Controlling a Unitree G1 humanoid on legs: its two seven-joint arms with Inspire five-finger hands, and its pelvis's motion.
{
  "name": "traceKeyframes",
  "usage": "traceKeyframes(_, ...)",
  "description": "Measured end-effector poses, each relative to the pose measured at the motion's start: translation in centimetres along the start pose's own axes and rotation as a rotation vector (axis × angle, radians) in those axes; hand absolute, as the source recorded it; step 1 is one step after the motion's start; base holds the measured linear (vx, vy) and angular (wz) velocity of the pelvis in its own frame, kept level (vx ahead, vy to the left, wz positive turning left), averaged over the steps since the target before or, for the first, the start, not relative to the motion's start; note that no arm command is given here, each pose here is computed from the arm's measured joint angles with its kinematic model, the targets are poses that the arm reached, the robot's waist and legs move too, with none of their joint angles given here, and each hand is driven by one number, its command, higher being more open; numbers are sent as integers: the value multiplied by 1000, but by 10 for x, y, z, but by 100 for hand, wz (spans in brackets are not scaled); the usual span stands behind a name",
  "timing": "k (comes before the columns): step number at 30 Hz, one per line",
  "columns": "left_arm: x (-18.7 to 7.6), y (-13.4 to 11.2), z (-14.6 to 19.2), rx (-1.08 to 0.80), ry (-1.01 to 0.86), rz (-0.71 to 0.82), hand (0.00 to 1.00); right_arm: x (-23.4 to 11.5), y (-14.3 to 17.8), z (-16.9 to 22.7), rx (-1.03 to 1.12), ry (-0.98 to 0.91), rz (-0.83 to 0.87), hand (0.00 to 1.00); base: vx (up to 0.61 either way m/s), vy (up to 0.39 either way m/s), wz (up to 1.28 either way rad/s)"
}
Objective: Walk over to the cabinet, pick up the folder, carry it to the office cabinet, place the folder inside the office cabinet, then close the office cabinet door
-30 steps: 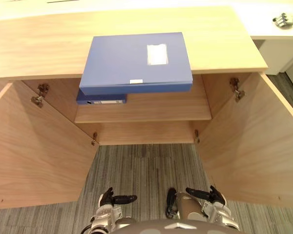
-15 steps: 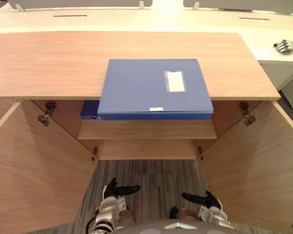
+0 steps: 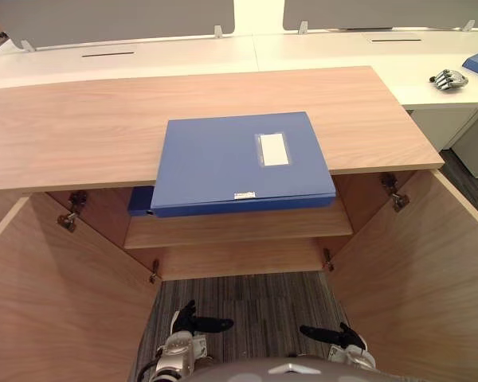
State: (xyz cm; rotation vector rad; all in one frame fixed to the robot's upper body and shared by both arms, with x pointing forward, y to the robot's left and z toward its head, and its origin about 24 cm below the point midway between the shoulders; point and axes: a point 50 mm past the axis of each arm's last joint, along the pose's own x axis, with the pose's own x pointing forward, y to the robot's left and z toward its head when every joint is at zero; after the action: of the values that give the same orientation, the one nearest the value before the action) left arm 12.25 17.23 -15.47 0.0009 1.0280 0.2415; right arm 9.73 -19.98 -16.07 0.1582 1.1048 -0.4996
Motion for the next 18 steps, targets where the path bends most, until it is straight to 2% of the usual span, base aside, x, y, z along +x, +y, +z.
traceKeyframes(5,-6,9,7,-19,-79,55,100,0,-1,0,-1,-2,-7,100,-73,34,3)
traceKeyframes(12,-38,42,58,-84,-426,182,100,-1,-3,-1,-11,-11,-23,100,-117,31,19)
traceKeyframes(18,-59,47,78,-130,-568,200,100,-3,-5,-2,-43,-35,-19,100,-48,12,2)
